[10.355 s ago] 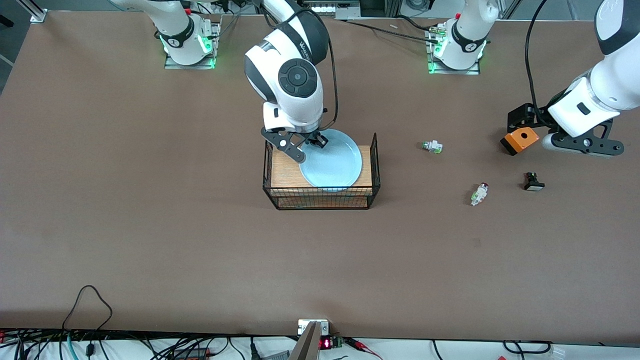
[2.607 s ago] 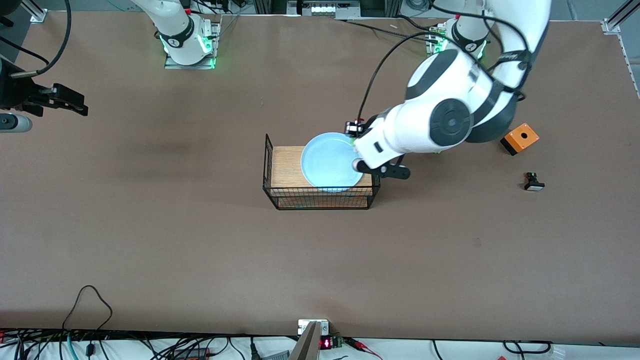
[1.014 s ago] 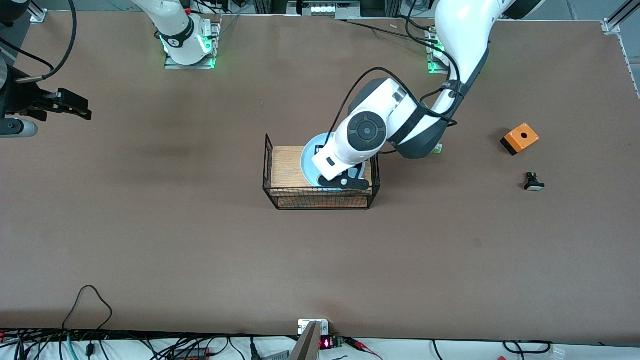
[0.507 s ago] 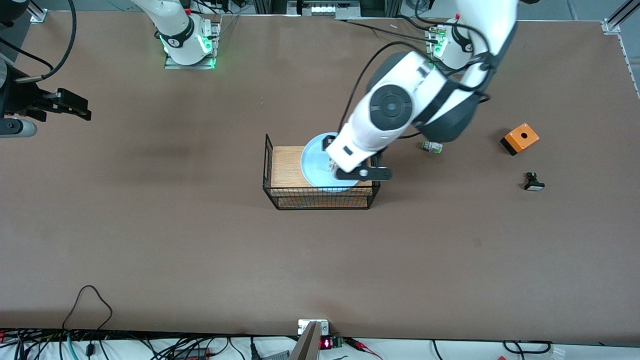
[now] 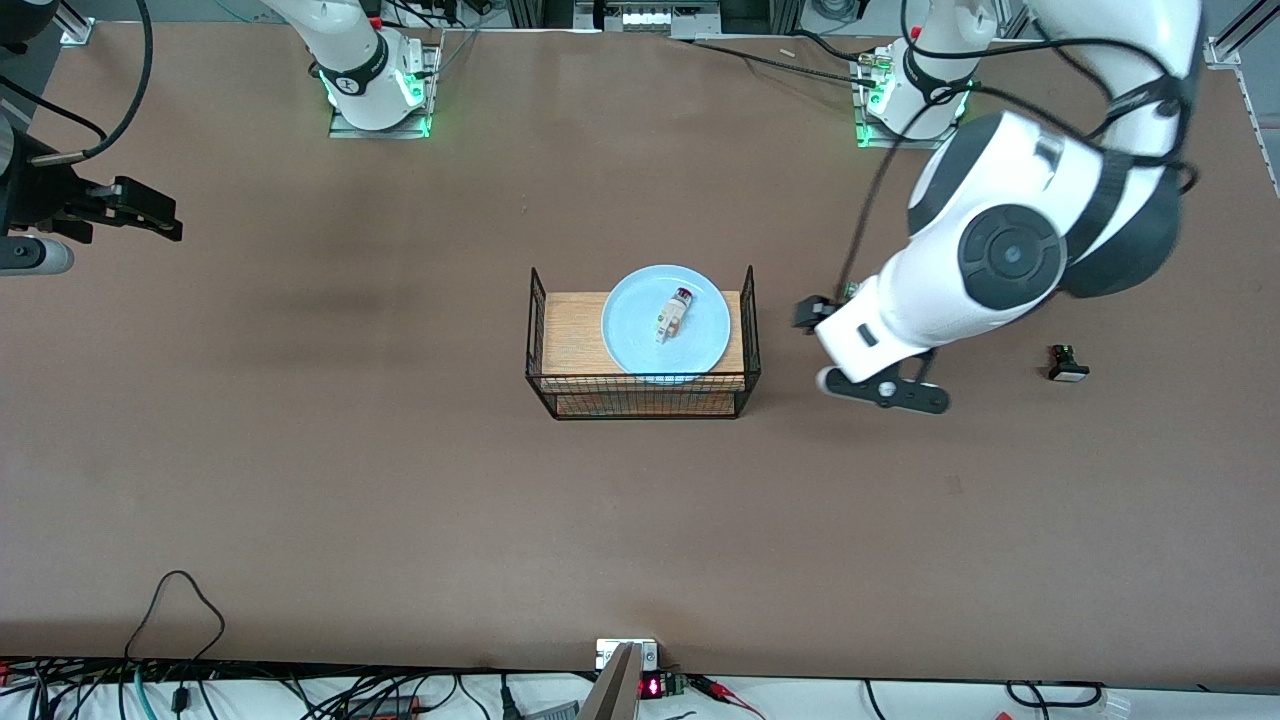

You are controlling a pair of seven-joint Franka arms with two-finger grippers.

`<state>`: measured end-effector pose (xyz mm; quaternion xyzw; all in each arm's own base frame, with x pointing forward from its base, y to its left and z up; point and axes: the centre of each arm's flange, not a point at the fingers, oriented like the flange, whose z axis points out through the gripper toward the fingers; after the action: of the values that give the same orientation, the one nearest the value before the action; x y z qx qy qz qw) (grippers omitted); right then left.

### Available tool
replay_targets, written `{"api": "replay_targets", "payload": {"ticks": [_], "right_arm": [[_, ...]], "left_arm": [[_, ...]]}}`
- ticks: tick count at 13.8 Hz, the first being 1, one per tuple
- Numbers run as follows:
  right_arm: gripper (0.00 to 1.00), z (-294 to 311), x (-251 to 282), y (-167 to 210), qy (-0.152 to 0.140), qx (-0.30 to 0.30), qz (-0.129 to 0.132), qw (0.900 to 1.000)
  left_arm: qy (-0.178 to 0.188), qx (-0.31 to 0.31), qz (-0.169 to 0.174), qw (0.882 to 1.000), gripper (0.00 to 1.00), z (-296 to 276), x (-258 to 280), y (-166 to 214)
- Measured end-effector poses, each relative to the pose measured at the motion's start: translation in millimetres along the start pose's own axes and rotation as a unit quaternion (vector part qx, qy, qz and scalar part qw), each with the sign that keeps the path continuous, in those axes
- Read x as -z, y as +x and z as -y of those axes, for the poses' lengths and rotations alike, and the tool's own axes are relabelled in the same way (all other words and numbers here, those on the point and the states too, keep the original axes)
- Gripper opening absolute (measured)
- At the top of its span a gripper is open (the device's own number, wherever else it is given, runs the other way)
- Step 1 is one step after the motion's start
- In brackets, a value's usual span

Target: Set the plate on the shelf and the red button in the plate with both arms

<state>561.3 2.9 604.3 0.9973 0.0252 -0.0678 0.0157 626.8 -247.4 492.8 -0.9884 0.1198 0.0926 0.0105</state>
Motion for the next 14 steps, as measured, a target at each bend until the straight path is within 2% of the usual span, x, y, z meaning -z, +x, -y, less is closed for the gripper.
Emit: {"api": "replay_targets", "payload": {"ticks": [2, 4, 5, 7, 8, 12, 14], "right_arm": [[1.00, 0, 0, 0, 0.000, 0.000, 0.000, 1.000], [1.00, 0, 0, 0, 0.000, 0.000, 0.000, 1.000], [1.00, 0, 0, 0, 0.000, 0.000, 0.000, 1.000], [1.00, 0, 0, 0, 0.000, 0.000, 0.000, 1.000], [1.00, 0, 0, 0, 0.000, 0.000, 0.000, 1.000], [1.00, 0, 0, 0, 0.000, 0.000, 0.000, 1.000], [1.00, 0, 0, 0, 0.000, 0.000, 0.000, 1.000]], "left_arm": [[0.028, -0.005, -0.018, 0.999, 1.00, 10, 35, -21], [0.039, 0.019, -0.027, 0.999, 1.00, 39, 62, -44], [0.028, 0.039, -0.024, 0.999, 1.00, 61, 66, -55], [-0.023, 0.071, -0.014, 0.997, 1.00, 110, 63, -76], [-0.030, 0.075, -0.022, 0.996, 1.00, 133, 59, -83], [0.001, 0.083, -0.050, 0.995, 1.00, 172, 55, -119], [0.004, 0.097, -0.057, 0.994, 1.00, 185, 60, -135]]}}
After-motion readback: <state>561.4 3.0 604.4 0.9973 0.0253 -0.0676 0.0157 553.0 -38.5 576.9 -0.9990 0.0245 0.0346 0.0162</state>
